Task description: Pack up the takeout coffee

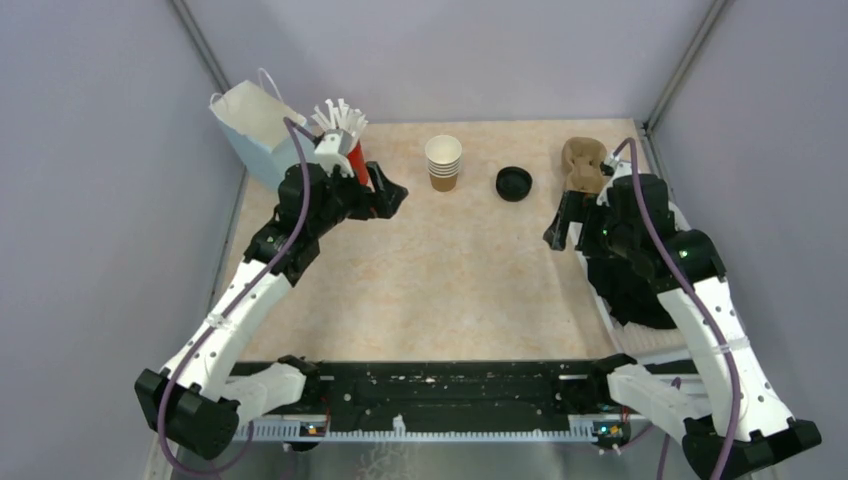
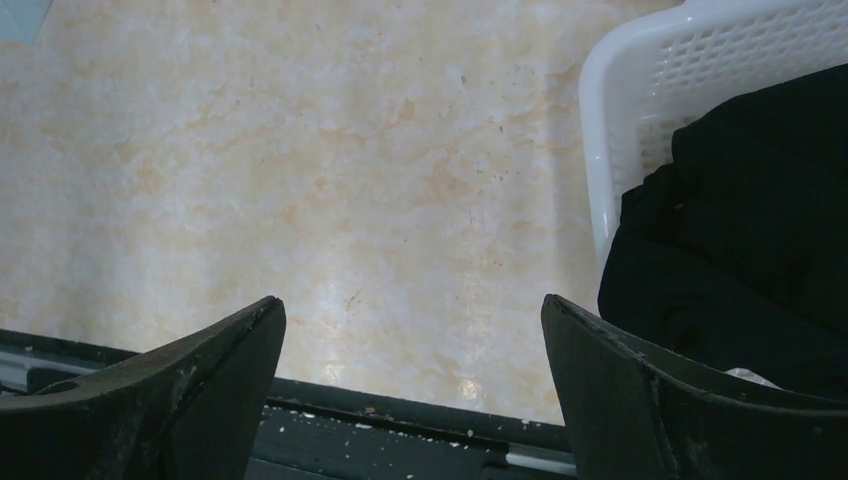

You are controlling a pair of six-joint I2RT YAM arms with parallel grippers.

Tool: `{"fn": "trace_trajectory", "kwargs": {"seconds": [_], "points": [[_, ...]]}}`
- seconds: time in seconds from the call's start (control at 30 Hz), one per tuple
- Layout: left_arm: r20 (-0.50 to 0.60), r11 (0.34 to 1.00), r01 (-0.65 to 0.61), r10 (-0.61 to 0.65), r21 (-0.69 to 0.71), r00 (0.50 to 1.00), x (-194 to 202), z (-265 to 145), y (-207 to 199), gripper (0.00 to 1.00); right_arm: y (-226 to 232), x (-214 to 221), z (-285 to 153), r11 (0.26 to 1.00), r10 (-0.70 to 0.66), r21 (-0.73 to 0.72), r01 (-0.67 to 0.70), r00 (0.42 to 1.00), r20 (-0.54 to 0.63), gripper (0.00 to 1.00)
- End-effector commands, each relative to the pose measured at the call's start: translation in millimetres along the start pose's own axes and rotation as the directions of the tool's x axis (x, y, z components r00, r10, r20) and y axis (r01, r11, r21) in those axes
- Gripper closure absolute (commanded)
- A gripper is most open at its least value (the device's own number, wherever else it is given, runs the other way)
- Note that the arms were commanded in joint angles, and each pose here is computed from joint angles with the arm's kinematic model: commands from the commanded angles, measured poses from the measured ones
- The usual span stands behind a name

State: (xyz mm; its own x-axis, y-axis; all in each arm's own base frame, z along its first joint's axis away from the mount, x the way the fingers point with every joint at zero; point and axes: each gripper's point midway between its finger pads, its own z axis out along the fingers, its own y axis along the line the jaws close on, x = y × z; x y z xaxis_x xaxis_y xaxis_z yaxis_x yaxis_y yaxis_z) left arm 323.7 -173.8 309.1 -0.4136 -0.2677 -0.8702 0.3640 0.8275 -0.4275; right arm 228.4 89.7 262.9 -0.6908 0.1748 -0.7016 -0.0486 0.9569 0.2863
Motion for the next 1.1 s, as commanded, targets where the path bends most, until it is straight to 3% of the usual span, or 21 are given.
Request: {"fn": "trace_trajectory", "kwargs": {"seconds": [0.0,0.37,0.63,0.87,1.07], "points": [[-0.001,0.996,-0.006,0.006,0.086,1.0,2,8,-30,0.02,6,-13,1,1.0,0.012,-0.023,-0.011,0.999,0.036,0.01],[-0.129,0.998,0.057,-0.052,0.033,0.99,39,12,-28,0.02,28,-17,47,0.993,0.013,-0.119,-0.015,1.0,-0.016,0.01],[-0.244,0.997,0.067,-0.077,-0.049,0.967,64,25,-13,0.01,50,-54,102,0.987,0.041,-0.156,-0.043,0.999,-0.019,0.07],[-0.285,0.992,-0.019,-0.016,-0.122,0.958,51,85,-1,0.02,66,-68,113,0.986,-0.004,-0.168,-0.008,0.998,-0.07,0.1],[-0.253,0.976,-0.121,0.073,-0.179,0.965,20,154,10,0.18,52,-42,86,0.989,-0.052,-0.143,0.036,0.992,-0.114,0.1]]}}
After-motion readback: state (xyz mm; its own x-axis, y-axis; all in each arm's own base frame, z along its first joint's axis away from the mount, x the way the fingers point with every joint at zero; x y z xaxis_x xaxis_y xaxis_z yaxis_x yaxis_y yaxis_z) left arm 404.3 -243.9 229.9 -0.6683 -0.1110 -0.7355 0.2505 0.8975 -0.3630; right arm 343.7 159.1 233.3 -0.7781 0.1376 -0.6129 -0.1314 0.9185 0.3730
